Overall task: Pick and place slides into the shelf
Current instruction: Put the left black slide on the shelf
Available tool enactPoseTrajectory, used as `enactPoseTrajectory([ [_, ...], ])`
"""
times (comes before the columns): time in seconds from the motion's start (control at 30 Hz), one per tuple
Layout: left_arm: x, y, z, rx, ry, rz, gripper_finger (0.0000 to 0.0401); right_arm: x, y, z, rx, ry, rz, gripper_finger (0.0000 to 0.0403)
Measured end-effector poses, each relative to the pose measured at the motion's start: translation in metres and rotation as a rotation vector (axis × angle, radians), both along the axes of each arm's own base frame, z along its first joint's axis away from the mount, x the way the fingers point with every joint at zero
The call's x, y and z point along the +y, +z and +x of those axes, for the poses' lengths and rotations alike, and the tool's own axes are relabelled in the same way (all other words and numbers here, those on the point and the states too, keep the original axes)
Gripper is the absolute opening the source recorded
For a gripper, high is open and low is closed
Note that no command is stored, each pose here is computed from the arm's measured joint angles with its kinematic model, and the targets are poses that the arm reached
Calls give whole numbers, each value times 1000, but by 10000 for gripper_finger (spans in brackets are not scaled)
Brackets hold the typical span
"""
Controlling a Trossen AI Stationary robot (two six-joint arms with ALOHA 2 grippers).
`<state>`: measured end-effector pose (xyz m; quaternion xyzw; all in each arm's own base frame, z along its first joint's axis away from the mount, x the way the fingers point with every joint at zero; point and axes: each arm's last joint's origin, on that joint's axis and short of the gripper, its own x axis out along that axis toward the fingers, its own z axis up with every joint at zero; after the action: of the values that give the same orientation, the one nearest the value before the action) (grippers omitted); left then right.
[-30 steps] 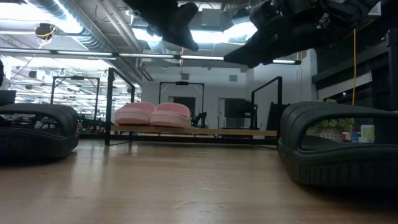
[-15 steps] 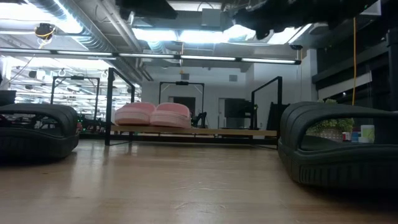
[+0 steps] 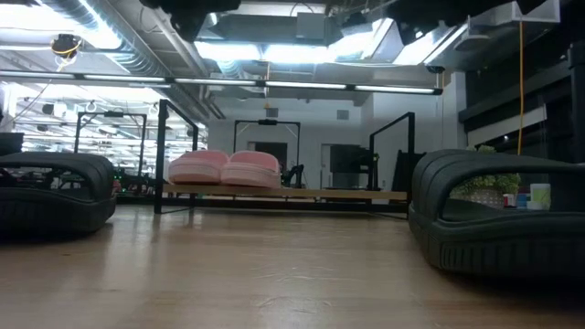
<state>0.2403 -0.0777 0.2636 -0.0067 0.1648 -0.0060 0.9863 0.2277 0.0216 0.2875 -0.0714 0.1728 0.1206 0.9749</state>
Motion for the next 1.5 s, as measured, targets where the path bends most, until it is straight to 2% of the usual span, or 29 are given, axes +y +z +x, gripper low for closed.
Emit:
enactPoseTrajectory([
  [0.23, 0, -7, -3, 74, -4, 16, 6, 12, 0, -1, 8, 35, 45, 7],
  [0.47, -6, -15, -7, 153, -10, 1, 68, 16, 0, -2, 16, 45, 70, 7],
  [0.57, -8, -19, -11, 202, -3, -46, 95, 16, 0, -2, 23, 44, 71, 7],
  [0.7, -12, -25, -18, 313, -62, -127, 115, 16, -1, -2, 25, 43, 70, 7],
  [0.8, -13, -33, -25, 424, -46, -180, 121, 16, -1, -3, 27, 44, 70, 7],
  [1.0, -9, -44, -37, 592, 94, -274, 124, 16, -1, -3, 28, 42, 73, 7],
  [1.2, -8, -49, -43, 691, 117, -341, 124, 16, -1, -3, 34, 33, 96, 7],
  [1.5, -7, -51, -47, 738, 144, -354, 124, 17, -4, 0, 47, 35, 88, 7],
])
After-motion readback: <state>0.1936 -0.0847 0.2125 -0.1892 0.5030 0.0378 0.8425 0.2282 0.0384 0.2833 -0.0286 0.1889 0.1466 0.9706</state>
